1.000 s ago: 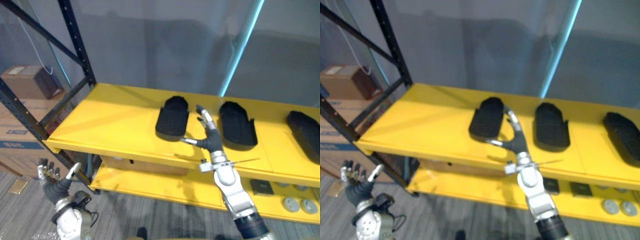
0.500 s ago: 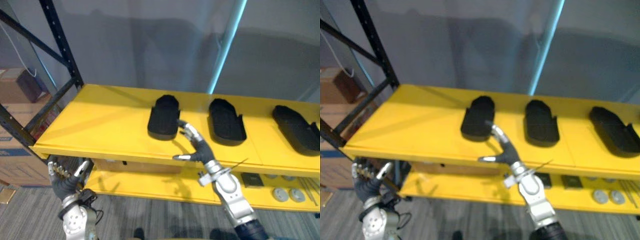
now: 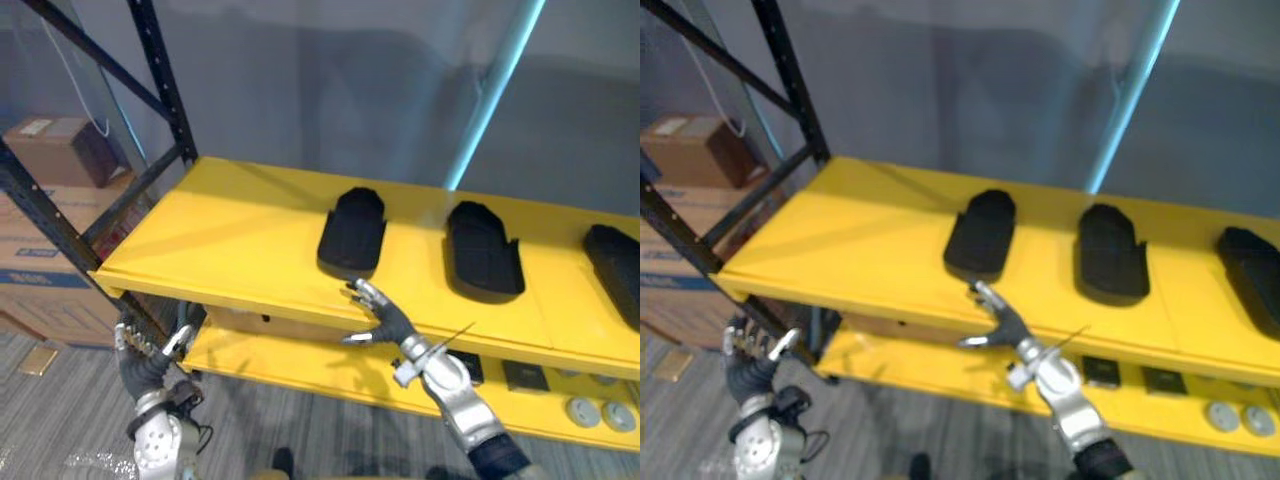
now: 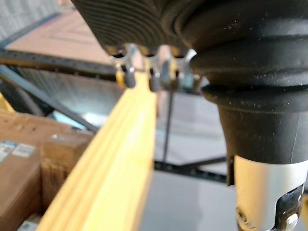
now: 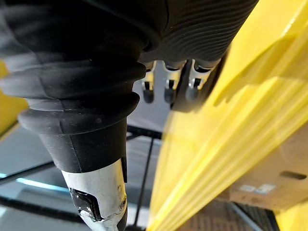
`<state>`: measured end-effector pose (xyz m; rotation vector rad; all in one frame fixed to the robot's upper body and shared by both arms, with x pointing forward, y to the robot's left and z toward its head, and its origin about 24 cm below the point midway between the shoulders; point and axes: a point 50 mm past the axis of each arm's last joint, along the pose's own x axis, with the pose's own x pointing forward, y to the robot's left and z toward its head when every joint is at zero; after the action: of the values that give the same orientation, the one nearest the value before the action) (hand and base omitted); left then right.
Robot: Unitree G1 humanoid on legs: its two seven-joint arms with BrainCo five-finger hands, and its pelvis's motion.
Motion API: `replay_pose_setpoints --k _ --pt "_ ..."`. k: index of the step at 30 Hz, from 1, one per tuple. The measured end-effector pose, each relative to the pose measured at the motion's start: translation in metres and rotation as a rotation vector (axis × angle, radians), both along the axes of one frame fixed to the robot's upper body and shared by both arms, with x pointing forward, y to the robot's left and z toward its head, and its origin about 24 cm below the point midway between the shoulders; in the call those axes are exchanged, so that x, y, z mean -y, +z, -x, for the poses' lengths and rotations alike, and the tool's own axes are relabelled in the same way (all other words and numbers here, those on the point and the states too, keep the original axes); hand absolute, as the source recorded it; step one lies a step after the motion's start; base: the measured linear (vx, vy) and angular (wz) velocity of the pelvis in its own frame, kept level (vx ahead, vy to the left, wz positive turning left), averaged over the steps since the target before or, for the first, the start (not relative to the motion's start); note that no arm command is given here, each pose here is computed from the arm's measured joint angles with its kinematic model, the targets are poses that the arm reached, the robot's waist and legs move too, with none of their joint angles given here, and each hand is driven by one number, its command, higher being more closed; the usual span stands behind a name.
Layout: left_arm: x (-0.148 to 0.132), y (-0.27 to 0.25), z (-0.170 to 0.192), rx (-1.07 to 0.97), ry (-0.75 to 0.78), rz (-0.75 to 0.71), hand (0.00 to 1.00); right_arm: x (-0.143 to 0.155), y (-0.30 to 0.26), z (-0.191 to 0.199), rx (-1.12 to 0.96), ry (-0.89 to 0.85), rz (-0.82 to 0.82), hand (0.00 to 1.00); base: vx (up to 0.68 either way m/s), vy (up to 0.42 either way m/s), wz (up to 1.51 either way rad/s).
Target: Walk over and take plastic housings, then place them on the shelf
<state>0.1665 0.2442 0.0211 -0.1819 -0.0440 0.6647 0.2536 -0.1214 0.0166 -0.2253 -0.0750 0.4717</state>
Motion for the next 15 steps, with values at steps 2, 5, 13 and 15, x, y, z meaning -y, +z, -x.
replay_pose_setpoints --k 2,5,13,15 --pt "0.000 -0.001 0.002 -0.006 -0.004 0.000 0.00 0.001 -0.003 -0.003 -0.001 -0.052 0.003 0.00 -0.05 0.012 0.09" --pt "0.000 -0.002 0.004 -0.013 -0.015 -0.002 0.00 0.005 -0.004 -0.010 0.012 -0.134 -0.007 0.00 -0.01 0.005 0.07" --pt "0.001 -0.001 0.003 0.000 -0.018 -0.003 0.00 0.005 -0.003 -0.024 0.018 -0.183 -0.017 0.00 0.02 -0.002 0.07" --pt "0.003 -0.001 0.002 0.004 -0.032 0.000 0.00 0.006 -0.006 -0.028 0.001 -0.192 -0.004 0.00 0.00 0.000 0.00"
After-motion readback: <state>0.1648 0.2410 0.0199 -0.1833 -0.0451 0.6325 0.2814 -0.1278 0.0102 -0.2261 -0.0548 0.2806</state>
